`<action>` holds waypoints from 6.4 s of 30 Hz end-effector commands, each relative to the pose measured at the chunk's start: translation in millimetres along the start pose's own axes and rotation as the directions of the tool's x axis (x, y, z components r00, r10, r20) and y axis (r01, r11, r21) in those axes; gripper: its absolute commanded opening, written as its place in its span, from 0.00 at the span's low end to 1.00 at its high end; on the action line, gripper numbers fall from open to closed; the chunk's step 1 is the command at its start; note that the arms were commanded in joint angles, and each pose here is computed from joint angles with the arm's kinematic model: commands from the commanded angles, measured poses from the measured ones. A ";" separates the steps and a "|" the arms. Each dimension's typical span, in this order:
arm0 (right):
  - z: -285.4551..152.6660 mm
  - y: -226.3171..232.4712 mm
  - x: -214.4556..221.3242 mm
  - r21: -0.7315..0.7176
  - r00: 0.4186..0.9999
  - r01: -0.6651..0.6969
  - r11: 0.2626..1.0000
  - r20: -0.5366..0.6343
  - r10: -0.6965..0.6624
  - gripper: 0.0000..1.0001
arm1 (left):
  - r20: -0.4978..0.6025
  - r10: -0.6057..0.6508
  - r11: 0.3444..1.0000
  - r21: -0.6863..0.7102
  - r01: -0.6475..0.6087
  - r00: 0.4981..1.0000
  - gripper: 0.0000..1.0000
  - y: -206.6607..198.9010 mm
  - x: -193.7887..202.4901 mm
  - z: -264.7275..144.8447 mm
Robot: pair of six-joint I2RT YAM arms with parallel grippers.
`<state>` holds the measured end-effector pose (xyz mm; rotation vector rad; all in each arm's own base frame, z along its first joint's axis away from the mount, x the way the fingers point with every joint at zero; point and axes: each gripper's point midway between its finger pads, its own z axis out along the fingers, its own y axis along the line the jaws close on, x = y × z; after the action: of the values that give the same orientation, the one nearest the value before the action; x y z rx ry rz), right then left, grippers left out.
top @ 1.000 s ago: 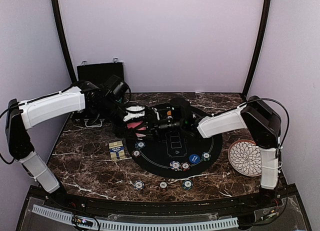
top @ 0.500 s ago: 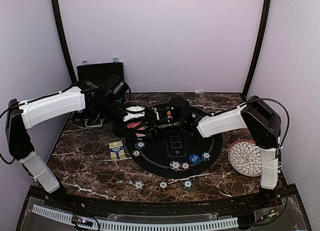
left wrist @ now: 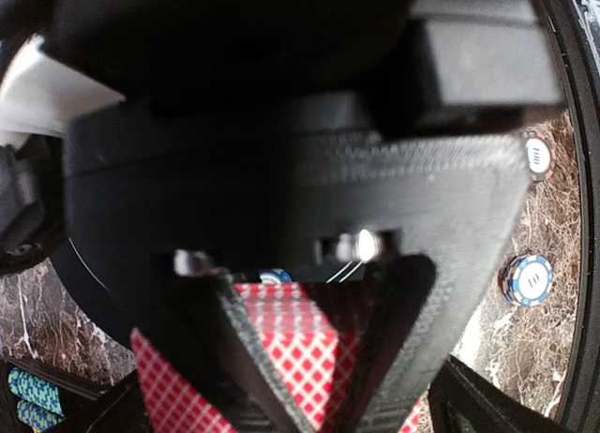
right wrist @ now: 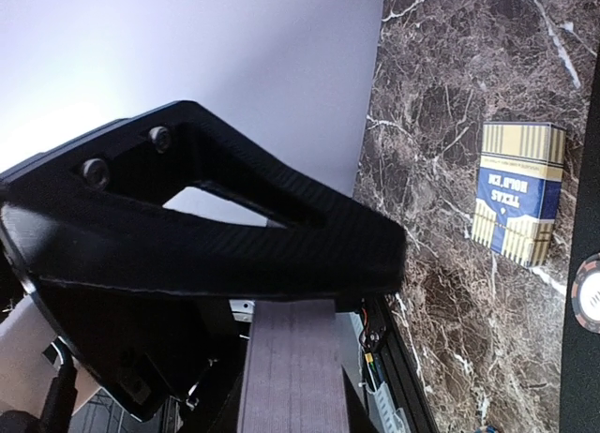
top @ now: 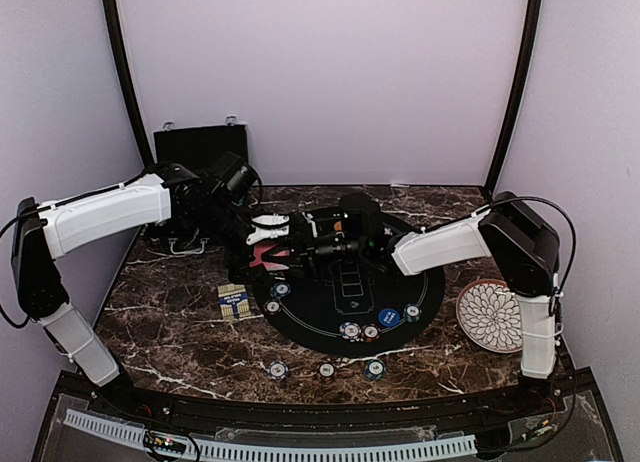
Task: Distribute texas hold em gaming equipment
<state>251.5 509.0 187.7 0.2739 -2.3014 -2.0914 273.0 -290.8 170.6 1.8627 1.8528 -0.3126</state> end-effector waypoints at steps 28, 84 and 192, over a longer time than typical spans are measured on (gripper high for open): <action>-0.8 -0.4 1.9 -0.006 0.999 0.043 0.999 -0.010 -0.043 0.13 | -0.014 0.027 0.999 -0.029 -0.028 1.000 0.28 5.6 0.7 -1.7; -31.3 -6.4 -9.7 0.203 0.995 0.074 0.976 0.045 -0.084 0.45 | -0.026 -0.020 0.997 -0.078 0.018 0.999 0.14 4.4 11.3 -4.2; -55.1 -92.6 -92.2 0.281 0.991 -0.009 0.960 0.131 -0.029 0.00 | -0.077 -0.093 0.994 -0.070 0.088 0.993 0.03 -2.5 39.5 -14.5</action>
<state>353.3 444.7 116.4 0.1092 -2.6412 -1.8471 276.4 -253.4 147.0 1.8090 1.9983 -0.1836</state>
